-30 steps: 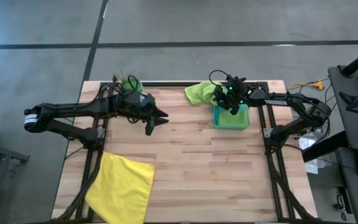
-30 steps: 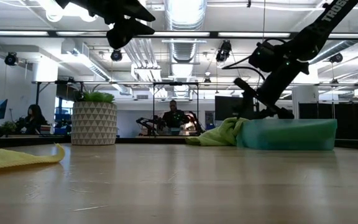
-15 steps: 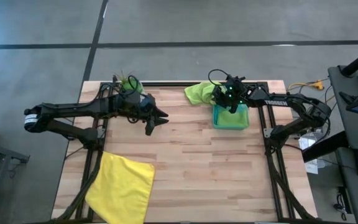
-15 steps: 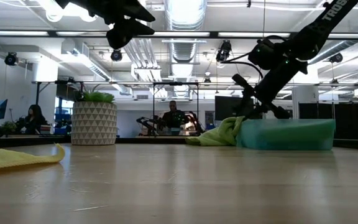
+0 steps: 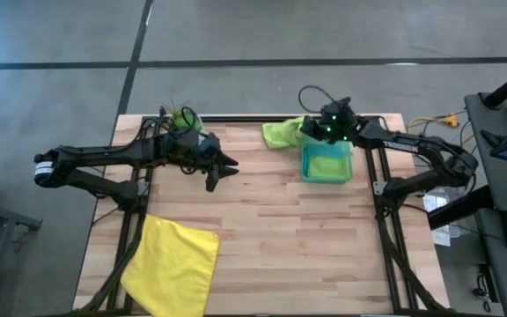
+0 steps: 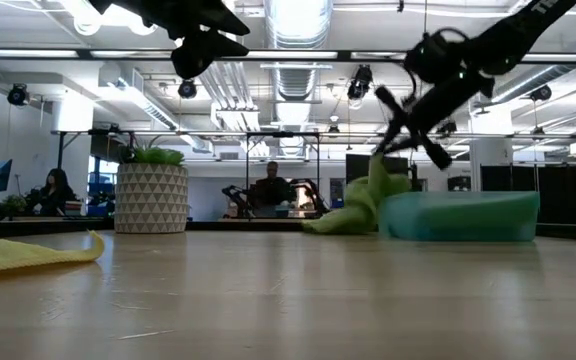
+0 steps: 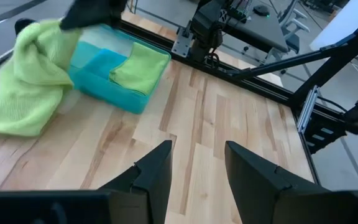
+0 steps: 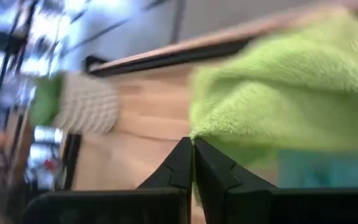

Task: Fold microfiber towels
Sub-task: Fold the light green towel

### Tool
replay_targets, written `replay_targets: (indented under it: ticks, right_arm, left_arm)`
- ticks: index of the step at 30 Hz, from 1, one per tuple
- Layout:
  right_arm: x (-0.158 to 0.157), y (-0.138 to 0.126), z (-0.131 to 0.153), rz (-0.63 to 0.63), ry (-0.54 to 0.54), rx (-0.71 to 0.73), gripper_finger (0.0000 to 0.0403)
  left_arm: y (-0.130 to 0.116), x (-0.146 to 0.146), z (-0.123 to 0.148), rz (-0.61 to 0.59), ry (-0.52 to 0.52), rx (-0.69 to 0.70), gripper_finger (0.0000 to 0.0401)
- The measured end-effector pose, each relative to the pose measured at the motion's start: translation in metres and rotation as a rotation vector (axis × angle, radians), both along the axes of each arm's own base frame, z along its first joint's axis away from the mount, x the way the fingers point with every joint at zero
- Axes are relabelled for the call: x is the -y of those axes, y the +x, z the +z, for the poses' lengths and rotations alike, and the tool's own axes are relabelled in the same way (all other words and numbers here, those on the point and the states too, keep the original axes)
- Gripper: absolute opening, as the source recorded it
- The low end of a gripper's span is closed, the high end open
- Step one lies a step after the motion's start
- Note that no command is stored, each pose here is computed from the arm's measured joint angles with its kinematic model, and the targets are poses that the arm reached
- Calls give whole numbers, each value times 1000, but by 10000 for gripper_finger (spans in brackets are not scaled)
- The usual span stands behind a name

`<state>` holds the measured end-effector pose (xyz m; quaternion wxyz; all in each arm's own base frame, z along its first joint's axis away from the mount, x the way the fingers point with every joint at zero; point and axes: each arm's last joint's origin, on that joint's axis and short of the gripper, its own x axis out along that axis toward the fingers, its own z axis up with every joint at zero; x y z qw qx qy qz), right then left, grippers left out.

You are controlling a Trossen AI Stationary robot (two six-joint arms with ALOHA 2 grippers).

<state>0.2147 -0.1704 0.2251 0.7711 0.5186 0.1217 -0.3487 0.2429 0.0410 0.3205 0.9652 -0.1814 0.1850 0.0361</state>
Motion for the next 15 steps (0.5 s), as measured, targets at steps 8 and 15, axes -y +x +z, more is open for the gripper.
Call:
replay_targets:
  ticks: [8,15]
  right_arm:
    - [-34,20,79,750,-495,-69,9]
    - [-89,33,144,1115,-736,-355,9]
  left_arm:
    - [2,-2,7,-37,206,72,132]
    - [15,-4,19,-51,350,219,132]
